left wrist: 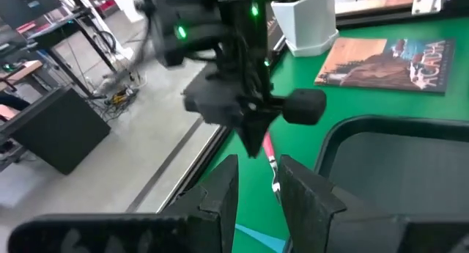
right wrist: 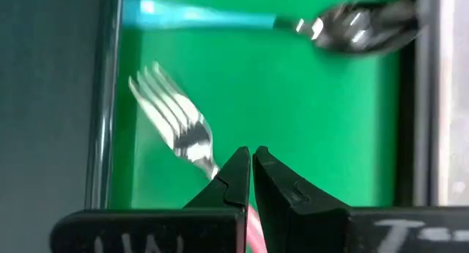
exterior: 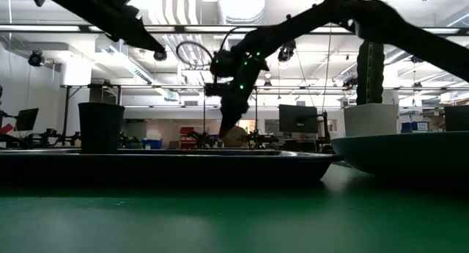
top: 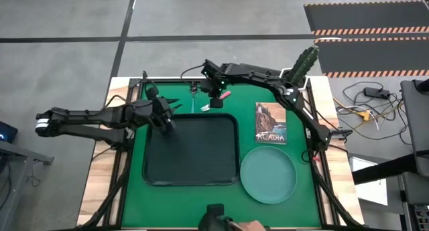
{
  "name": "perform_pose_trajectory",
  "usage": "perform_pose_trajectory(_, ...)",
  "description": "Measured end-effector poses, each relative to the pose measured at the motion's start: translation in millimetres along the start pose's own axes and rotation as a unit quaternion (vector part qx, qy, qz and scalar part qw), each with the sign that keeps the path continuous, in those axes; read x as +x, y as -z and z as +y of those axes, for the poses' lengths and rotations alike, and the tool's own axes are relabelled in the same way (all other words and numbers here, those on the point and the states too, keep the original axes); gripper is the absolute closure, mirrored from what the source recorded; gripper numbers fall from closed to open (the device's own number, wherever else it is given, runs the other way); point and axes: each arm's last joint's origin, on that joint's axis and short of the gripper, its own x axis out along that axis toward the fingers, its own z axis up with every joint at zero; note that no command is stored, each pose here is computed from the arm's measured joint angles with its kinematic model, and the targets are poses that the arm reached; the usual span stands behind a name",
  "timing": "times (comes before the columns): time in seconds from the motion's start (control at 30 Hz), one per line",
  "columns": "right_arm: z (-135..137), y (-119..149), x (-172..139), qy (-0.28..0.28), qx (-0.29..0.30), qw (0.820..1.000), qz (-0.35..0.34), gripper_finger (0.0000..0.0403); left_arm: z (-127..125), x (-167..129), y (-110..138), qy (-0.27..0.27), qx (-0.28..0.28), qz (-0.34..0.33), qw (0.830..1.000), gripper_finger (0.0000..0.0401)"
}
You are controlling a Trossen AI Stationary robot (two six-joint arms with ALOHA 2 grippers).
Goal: Pick and place plate/cup/fork/spoon on tray
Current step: Put the pink fork on the black serving tray
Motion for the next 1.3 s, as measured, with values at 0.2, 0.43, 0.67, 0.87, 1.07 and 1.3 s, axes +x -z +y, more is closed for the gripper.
perform_pose_trajectory(0.2, 3, 7, 5, -0.036, -0.004, 0.997, 0.065, 0.0387, 7, -11, -3, -0.004, -0.015, -0.025, 1.000, 0.0321)
perform_pose_trajectory(0.43, 0, 14, 18, -0.013, -0.010, 0.996, 0.092, 0.0323, 9, -15, 0, -0.005, -0.019, -0.032, 0.999, 0.0321)
perform_pose_trajectory(0.67, -2, 14, 21, 0.016, -0.025, 0.995, 0.097, 0.0260, 9, -16, 3, -0.005, -0.015, -0.032, 0.999, 0.0321)
perform_pose_trajectory(0.87, -1, 16, 25, 0.000, -0.024, 0.995, 0.095, 0.0236, 9, -17, 3, -0.005, -0.016, -0.034, 0.999, 0.0321)
perform_pose_trajectory(1.07, 2, 21, 33, -0.018, -0.021, 0.995, 0.092, 0.0234, 9, -17, 3, -0.004, -0.015, -0.033, 0.999, 0.0321)
perform_pose_trajectory(1.3, 2, 27, 43, -0.012, -0.018, 0.996, 0.088, 0.0254, 9, -17, 3, -0.005, -0.016, -0.033, 0.999, 0.0321)
